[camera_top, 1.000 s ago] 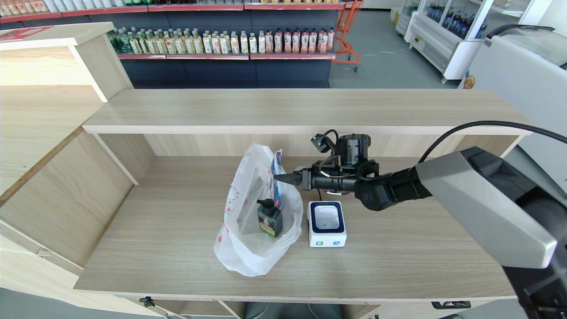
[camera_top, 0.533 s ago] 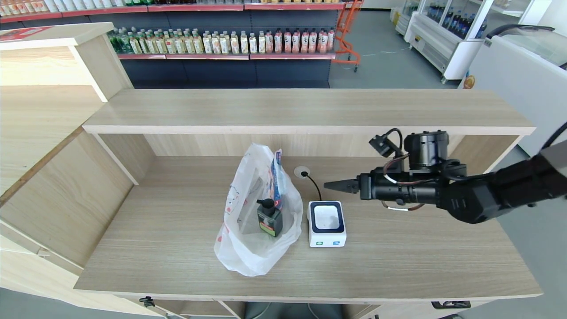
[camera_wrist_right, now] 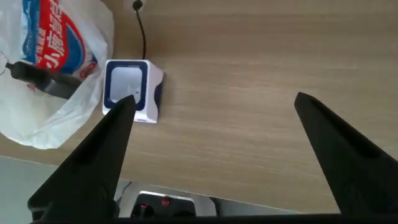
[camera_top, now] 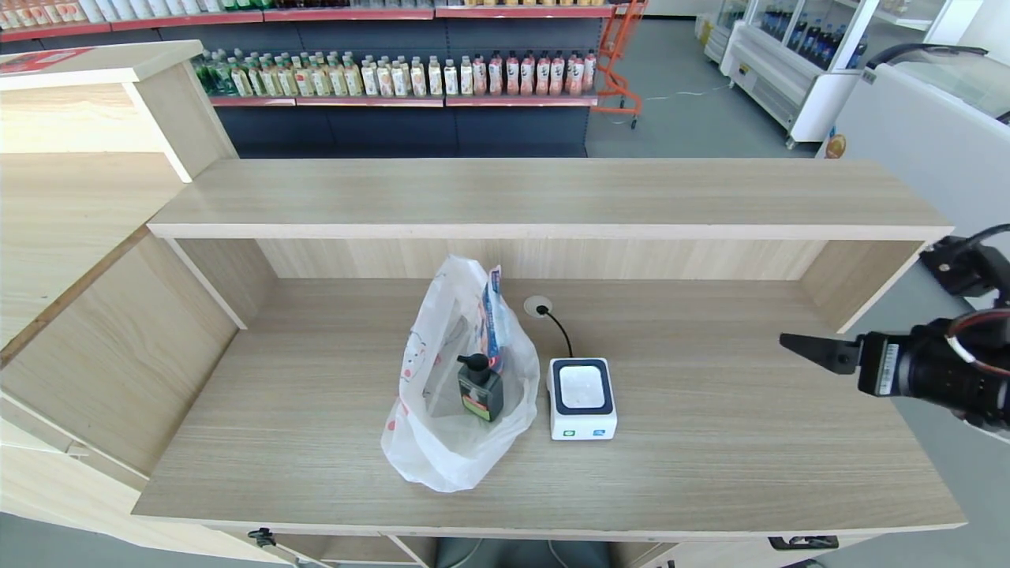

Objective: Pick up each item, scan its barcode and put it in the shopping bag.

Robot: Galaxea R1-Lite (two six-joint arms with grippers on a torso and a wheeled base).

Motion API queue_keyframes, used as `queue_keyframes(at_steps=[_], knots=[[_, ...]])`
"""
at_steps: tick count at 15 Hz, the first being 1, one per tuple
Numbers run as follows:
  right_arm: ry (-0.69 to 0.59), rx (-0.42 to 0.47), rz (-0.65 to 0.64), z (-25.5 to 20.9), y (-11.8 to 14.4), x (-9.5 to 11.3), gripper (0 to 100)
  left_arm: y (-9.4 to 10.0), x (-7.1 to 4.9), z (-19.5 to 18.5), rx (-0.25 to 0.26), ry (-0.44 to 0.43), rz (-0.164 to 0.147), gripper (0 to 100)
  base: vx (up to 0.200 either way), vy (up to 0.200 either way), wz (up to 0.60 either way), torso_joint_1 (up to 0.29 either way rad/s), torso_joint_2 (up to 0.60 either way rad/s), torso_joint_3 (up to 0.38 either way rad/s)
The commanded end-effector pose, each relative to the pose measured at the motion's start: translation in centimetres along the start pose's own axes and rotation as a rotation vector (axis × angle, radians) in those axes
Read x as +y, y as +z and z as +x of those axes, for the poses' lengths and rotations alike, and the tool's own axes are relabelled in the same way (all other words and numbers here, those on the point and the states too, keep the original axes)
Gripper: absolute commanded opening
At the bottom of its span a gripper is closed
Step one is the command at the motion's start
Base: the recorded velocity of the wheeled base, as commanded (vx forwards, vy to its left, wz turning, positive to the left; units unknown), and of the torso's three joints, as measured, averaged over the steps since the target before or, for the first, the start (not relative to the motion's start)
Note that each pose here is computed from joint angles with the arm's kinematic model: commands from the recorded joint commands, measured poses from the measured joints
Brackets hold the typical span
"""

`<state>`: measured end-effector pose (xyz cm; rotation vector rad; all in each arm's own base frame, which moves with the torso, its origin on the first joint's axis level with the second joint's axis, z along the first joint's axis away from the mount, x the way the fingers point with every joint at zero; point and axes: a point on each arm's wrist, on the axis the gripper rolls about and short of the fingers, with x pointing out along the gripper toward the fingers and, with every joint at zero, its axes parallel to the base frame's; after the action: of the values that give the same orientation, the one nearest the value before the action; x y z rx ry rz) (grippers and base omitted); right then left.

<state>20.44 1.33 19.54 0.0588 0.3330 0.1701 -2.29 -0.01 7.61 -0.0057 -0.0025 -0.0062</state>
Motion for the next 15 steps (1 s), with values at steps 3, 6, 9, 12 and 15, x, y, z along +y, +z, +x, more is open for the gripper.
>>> queue_keyframes(at_steps=[3, 6, 9, 12, 15], knots=[[-0.161, -0.177, -0.006, -14.1, -12.0, 0.8, 100, 0.0, 0.0, 0.0, -0.001, 0.000, 0.000, 100, 0.000, 0.000, 0.00, 0.000, 0.00, 0.000], [-0.196, -0.258, -0.014, -16.5, -16.8, 1.1, 100, 0.0, 0.0, 0.0, -0.001, 0.000, 0.000, 100, 0.000, 0.000, 0.00, 0.000, 0.00, 0.000], [-0.177, -0.331, -0.028, -17.6, -18.8, 1.2, 100, 0.0, 0.0, 0.0, -0.001, 0.000, 0.000, 100, 0.000, 0.000, 0.00, 0.000, 0.00, 0.000], [-0.178, -0.331, -0.032, -17.6, -18.8, 1.2, 100, 0.0, 0.0, 0.0, -0.001, 0.000, 0.000, 100, 0.000, 0.000, 0.00, 0.000, 0.00, 0.000], [-0.177, -0.331, -0.028, -17.6, -18.8, 1.2, 100, 0.0, 0.0, 0.0, -0.001, 0.000, 0.000, 100, 0.000, 0.000, 0.00, 0.000, 0.00, 0.000]])
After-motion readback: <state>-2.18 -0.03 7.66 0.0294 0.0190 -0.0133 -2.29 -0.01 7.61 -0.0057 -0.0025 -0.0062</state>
